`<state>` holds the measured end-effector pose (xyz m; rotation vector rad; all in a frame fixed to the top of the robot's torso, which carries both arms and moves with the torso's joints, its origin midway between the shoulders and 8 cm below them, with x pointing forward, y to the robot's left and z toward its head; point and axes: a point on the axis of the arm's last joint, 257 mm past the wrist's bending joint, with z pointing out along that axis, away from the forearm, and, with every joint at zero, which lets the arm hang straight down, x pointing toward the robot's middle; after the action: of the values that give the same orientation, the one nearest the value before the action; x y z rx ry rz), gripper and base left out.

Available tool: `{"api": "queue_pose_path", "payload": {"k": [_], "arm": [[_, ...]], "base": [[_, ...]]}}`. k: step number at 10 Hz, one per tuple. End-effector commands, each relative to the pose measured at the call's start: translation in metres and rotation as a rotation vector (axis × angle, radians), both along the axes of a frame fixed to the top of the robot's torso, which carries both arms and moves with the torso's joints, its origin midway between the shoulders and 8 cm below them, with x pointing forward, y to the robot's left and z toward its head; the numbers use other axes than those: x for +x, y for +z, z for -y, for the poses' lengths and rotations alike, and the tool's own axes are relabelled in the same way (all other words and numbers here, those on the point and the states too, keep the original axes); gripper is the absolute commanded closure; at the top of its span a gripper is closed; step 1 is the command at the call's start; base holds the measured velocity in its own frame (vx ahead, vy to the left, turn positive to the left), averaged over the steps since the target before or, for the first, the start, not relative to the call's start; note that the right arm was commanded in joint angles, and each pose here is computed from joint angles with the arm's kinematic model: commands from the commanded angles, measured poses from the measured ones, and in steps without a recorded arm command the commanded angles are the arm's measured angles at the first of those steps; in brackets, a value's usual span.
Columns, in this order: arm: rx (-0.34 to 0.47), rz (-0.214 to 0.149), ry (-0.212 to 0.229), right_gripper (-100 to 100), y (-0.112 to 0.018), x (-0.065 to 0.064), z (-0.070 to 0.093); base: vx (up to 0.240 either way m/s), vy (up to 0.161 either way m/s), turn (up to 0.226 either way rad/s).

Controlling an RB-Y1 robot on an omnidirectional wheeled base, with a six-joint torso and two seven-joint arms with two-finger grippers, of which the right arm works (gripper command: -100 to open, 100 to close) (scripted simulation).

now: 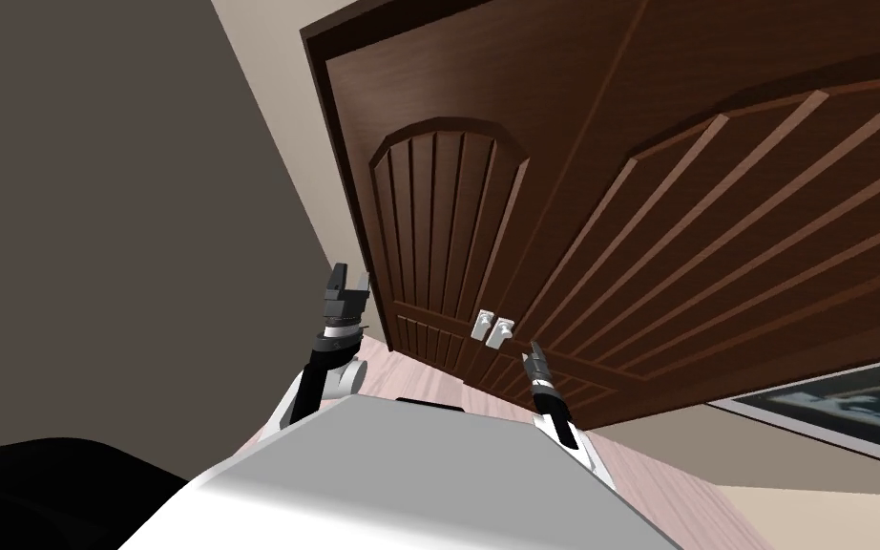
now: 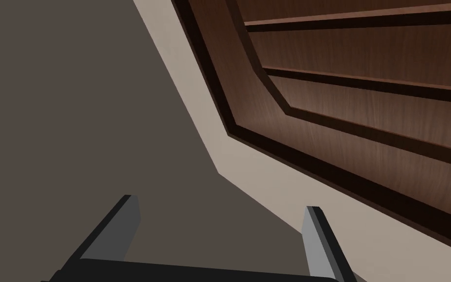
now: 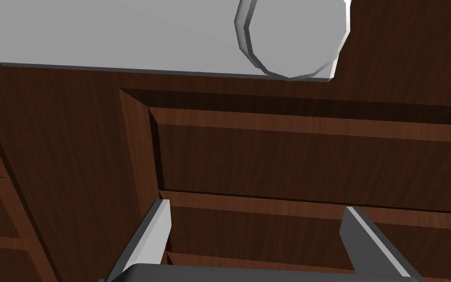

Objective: Pull the door open

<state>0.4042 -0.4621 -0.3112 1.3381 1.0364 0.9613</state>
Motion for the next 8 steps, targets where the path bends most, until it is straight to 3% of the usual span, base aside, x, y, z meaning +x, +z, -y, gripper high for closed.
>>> {"api": "queue_pose_path", "payload": {"k": [1, 2, 3, 4, 8], "arm": [[0.008, 0.029, 0.035, -100, 0.0112, 0.0137, -0.0196], [0.011, 0.042, 0.049, -100, 0.0150, 0.0198, -0.0280], [0.010, 0.033, 0.038, -100, 0.0109, 0.0121, -0.0221], [0.010, 0.033, 0.038, 100, 0.0109, 0.0121, -0.0221], [0.010, 0.033, 0.038, 100, 0.0109, 0.0121, -0.0221]], "base": [[0.233, 0.116, 0.211], [0.210, 0.134, 0.141], [0.088, 0.057, 0.018], [-0.007, -0.005, -0.019], [-0.021, -0.009, 0.012]]}}
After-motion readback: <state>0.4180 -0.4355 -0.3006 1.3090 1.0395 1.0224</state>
